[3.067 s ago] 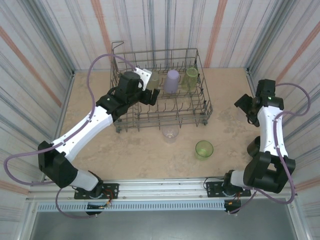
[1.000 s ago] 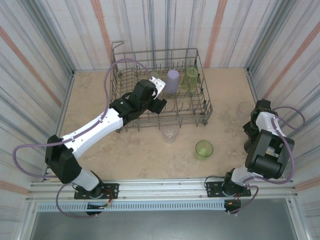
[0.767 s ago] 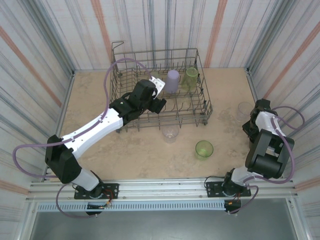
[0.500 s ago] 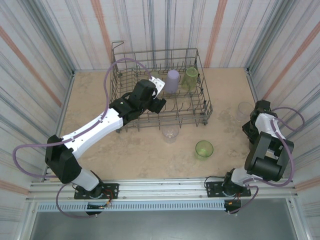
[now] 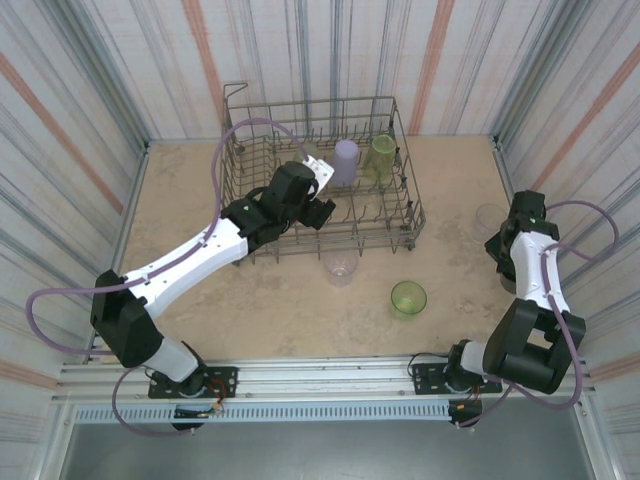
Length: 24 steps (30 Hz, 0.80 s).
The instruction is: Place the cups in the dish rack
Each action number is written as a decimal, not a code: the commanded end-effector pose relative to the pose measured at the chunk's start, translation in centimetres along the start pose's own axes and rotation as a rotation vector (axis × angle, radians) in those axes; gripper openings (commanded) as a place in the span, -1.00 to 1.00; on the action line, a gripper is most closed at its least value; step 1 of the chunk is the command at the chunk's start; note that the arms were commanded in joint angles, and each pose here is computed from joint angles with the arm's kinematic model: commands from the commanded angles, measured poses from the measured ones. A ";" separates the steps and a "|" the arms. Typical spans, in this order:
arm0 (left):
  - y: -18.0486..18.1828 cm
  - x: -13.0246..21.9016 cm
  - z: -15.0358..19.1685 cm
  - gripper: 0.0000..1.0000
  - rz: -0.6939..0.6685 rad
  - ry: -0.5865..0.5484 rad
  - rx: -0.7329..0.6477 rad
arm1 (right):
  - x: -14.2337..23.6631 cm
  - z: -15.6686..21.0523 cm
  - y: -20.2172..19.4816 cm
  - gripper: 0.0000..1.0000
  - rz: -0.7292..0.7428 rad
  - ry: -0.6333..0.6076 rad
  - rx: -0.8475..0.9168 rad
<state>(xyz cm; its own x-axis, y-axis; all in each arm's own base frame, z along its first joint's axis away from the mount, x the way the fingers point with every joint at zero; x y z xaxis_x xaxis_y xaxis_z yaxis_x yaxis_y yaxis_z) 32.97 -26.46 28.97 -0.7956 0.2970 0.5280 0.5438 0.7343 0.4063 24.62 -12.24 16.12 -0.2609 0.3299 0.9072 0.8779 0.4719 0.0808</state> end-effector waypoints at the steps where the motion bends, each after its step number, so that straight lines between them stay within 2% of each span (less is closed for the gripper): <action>1: 0.1 0.1 -0.1 0.97 -0.029 0.002 -0.036 | 2.7 -1.4 0.8 -1.00 -0.045 -0.054 -0.001; 13: 0.3 0.5 -0.4 0.97 -0.030 -0.001 -0.032 | 7.4 -3.1 3.6 -1.00 -0.240 -0.111 0.050; 24: 0.6 1.0 -0.7 0.97 -0.033 -0.013 -0.032 | 9.9 -3.1 6.7 -1.00 -0.457 -0.104 0.077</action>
<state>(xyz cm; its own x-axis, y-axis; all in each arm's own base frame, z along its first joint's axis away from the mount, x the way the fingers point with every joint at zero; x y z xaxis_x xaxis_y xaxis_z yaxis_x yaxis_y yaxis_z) 32.99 -26.49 28.81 -0.7999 0.2839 0.5288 0.5408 0.7230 0.4298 28.02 -9.18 23.43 -0.5253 0.1813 0.8314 0.7320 0.5945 0.3328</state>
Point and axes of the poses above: each hand's point on the last joint's axis, 136 mm out from that joint toward the fingers, its own x axis back along the fingers, its own y axis along the line the jaws close on, z = x × y, the point moved 4 cm from there along x, back along the fingers, and after that the axes turned 7 degrees about -x, right-handed, at the moved point
